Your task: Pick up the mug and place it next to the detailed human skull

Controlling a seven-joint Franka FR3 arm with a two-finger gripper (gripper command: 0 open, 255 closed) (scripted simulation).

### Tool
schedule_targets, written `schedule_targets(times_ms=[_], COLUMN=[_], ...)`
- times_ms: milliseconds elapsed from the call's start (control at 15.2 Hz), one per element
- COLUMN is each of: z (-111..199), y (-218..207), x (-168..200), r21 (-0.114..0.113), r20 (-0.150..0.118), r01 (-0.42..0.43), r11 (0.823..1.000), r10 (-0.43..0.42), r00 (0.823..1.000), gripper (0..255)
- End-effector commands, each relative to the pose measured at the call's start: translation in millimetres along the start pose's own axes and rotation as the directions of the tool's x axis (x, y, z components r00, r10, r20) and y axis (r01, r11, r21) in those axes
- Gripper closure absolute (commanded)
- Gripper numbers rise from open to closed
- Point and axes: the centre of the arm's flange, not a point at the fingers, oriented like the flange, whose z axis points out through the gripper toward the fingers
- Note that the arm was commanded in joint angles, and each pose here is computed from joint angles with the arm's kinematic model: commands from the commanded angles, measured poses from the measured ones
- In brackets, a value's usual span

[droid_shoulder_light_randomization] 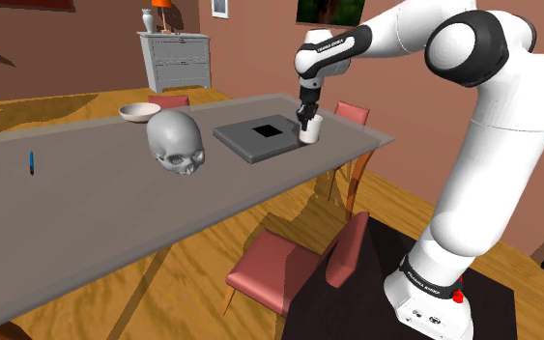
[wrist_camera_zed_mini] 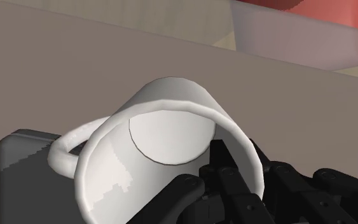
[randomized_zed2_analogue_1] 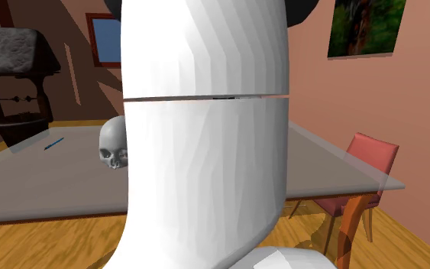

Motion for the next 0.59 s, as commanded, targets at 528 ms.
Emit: schedule_targets(times_ms=[528], z=[-53.1], y=[2.6], x=[-1.6], r21=[0.0], r20=[0.0], r01=[0.0], r11=[1.0], r10=[0.0], r00=[1.0], gripper=[255])
